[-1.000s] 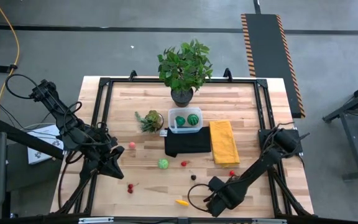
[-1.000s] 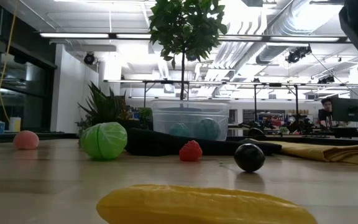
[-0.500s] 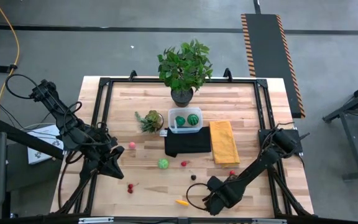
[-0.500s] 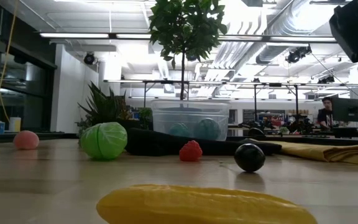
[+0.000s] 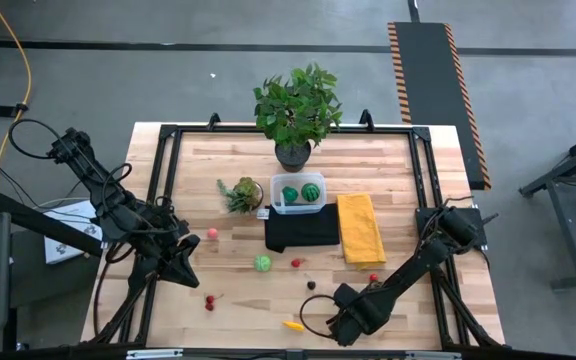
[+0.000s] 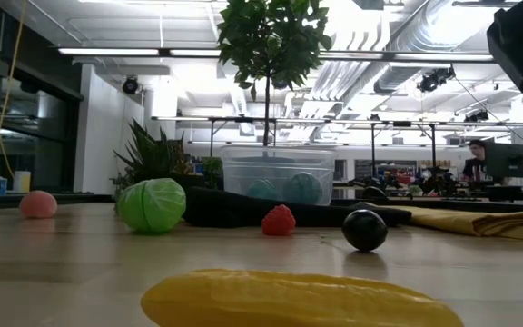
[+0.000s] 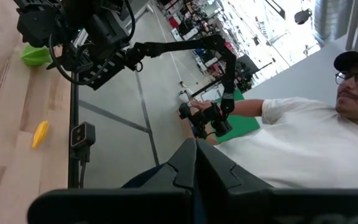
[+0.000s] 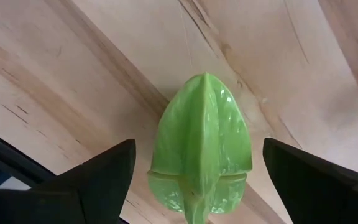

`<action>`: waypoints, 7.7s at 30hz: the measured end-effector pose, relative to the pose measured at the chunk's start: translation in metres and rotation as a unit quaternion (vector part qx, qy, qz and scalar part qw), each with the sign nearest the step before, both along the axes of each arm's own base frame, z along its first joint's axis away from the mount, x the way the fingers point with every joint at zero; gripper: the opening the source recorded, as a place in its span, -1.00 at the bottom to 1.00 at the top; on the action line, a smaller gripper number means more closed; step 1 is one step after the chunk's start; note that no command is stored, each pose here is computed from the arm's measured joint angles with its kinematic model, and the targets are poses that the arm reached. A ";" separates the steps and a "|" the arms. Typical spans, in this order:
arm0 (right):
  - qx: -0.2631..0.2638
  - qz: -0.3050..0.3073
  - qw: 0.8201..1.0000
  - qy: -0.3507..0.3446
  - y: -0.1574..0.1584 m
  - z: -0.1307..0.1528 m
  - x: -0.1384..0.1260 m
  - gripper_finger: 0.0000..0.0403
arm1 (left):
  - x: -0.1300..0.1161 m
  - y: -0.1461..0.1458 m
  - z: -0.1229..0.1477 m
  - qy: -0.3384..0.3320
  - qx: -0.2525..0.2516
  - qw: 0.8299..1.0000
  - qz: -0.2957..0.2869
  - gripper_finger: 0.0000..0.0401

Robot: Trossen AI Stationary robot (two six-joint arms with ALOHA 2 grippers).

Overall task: Pick and placing Produce into tupperware
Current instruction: Put the starfruit into the transparent bin

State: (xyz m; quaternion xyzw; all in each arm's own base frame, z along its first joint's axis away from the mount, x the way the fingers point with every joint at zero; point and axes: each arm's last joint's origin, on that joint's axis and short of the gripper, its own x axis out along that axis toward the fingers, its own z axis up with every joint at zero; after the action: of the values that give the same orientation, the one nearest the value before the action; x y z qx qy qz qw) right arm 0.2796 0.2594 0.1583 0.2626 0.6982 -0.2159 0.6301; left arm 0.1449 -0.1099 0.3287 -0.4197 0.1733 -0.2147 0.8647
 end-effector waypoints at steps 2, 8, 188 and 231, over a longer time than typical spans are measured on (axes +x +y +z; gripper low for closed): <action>0.001 0.000 1.000 0.001 0.000 0.000 0.000 0.64 | 0.000 0.000 0.000 0.000 0.000 1.000 0.000 -1.00; 0.002 0.000 1.000 0.002 0.000 0.000 0.000 0.57 | 0.000 0.000 0.000 0.000 0.000 1.000 0.000 -1.00; -0.218 0.054 0.904 -0.363 -0.181 0.319 -0.012 0.08 | 0.002 0.005 -0.005 0.010 0.030 0.996 0.088 -1.00; -0.334 0.071 0.893 -0.292 -0.242 0.310 -0.005 0.08 | 0.003 0.010 -0.005 -0.003 0.056 0.984 0.167 -1.00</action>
State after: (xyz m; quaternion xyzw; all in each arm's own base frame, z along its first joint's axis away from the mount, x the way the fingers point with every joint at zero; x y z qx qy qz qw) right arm 0.2742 0.0175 0.4687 0.0378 0.3861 -0.3047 0.8699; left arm 0.1479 -0.1002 0.3241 -0.3933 0.1103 -0.0586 0.9109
